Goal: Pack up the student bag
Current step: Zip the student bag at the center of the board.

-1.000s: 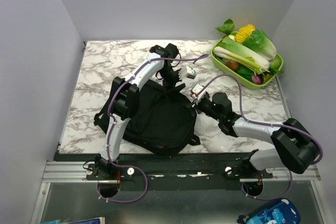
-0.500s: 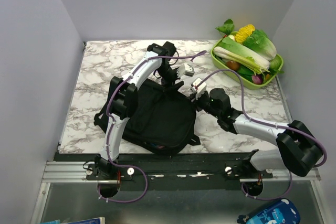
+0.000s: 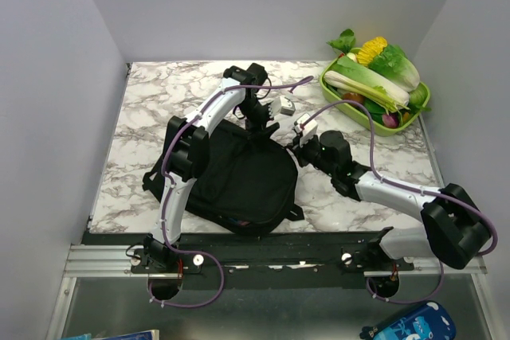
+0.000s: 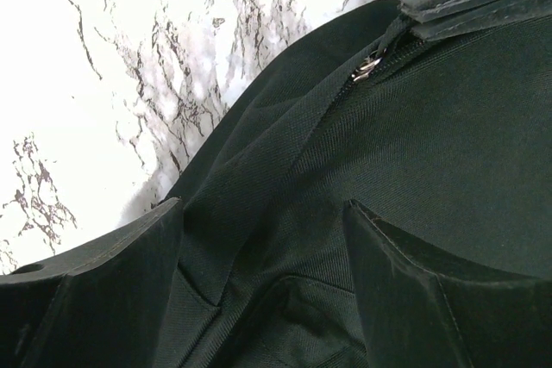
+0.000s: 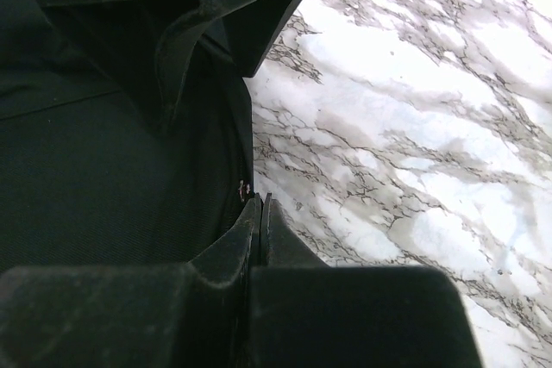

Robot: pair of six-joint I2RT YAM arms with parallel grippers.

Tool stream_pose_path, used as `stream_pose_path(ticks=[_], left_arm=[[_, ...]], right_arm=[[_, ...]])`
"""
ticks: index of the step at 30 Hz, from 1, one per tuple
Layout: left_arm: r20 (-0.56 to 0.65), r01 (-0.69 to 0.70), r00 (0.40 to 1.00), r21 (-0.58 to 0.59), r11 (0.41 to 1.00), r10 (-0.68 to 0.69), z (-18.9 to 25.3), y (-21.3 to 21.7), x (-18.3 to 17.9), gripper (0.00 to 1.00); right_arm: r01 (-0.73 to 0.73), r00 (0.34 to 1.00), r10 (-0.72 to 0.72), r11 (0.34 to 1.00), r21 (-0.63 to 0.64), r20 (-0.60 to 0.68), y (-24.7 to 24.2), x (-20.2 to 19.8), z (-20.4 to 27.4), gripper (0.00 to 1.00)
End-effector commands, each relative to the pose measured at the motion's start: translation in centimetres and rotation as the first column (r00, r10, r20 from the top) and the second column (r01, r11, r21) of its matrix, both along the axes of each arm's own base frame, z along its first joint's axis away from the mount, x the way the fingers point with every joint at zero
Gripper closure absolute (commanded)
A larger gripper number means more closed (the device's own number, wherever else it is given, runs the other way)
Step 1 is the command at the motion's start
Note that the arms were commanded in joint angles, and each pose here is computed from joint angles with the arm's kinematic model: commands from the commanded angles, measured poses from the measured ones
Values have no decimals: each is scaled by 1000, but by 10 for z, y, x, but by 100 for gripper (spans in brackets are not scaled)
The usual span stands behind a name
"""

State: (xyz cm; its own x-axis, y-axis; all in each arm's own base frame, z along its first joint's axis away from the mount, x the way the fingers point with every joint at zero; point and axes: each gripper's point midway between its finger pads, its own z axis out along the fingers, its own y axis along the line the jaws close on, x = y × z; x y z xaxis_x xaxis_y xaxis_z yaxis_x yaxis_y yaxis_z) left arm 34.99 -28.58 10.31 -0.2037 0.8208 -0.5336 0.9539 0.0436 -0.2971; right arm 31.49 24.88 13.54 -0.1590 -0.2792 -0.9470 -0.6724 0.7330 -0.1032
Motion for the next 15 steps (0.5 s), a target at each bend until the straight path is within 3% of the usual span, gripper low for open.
stream_pose_path(ticks=[1, 8, 15], left_arm=[[-13, 18, 1000, -70, 997, -19, 21, -11, -10, 20], [-17, 26, 999, -88, 996, -27, 20, -23, -9, 24], [11, 94, 996, -126, 987, -93, 18, -25, -8, 33]], right_arm=[[-18, 1000, 19, 997, 70, -10, 11, 3, 10, 99], [-56, 997, 68, 962, 266, -37, 36, 2, 25, 99], [28, 998, -13, 965, 261, -60, 28, 12, 29, 99]])
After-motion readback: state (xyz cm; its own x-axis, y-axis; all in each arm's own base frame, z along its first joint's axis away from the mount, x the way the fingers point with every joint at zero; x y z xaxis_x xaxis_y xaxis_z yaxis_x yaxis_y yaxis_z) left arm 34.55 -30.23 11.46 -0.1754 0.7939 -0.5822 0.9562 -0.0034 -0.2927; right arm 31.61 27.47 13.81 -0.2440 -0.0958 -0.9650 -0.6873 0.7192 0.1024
